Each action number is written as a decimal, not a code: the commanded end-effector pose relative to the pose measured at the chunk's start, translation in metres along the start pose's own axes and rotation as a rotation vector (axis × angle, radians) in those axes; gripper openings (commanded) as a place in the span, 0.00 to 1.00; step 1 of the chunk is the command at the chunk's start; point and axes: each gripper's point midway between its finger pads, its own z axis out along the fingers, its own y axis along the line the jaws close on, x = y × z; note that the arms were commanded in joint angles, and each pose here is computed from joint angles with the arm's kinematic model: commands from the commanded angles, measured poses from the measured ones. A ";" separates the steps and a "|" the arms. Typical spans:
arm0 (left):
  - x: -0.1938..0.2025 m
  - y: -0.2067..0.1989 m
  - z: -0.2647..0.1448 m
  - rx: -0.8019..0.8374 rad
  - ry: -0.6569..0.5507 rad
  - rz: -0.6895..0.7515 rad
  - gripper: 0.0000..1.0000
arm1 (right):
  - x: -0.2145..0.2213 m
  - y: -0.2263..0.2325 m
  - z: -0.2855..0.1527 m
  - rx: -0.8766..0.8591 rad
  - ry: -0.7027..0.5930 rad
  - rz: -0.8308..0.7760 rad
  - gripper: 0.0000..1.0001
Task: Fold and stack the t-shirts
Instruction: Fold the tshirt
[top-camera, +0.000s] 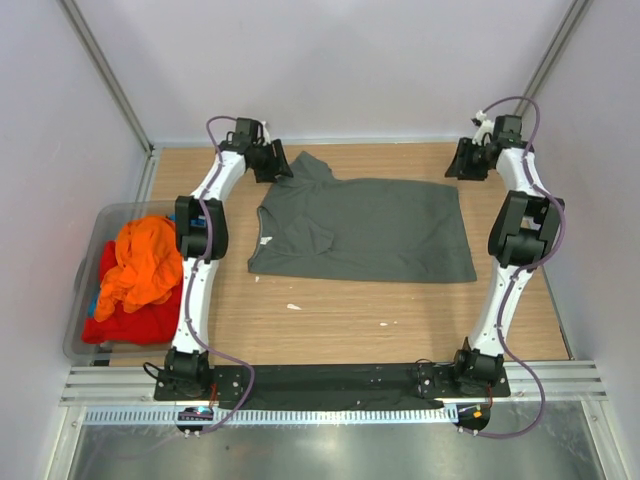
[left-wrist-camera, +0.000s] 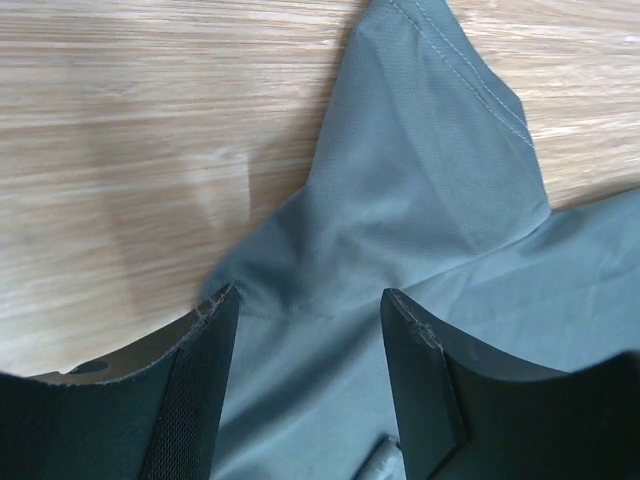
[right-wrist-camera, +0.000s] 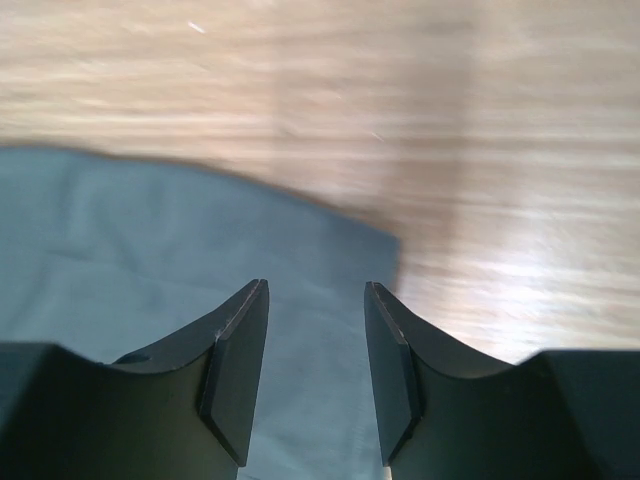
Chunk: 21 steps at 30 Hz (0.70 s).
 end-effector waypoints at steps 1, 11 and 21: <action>-0.004 -0.004 0.014 0.053 -0.020 0.030 0.61 | 0.011 -0.007 -0.004 0.005 0.067 -0.077 0.49; 0.003 0.013 0.027 0.017 -0.004 0.073 0.59 | 0.016 -0.034 0.012 -0.072 0.075 -0.112 0.51; -0.002 0.015 0.022 -0.011 -0.024 0.079 0.59 | 0.013 -0.054 0.028 -0.001 0.062 -0.130 0.42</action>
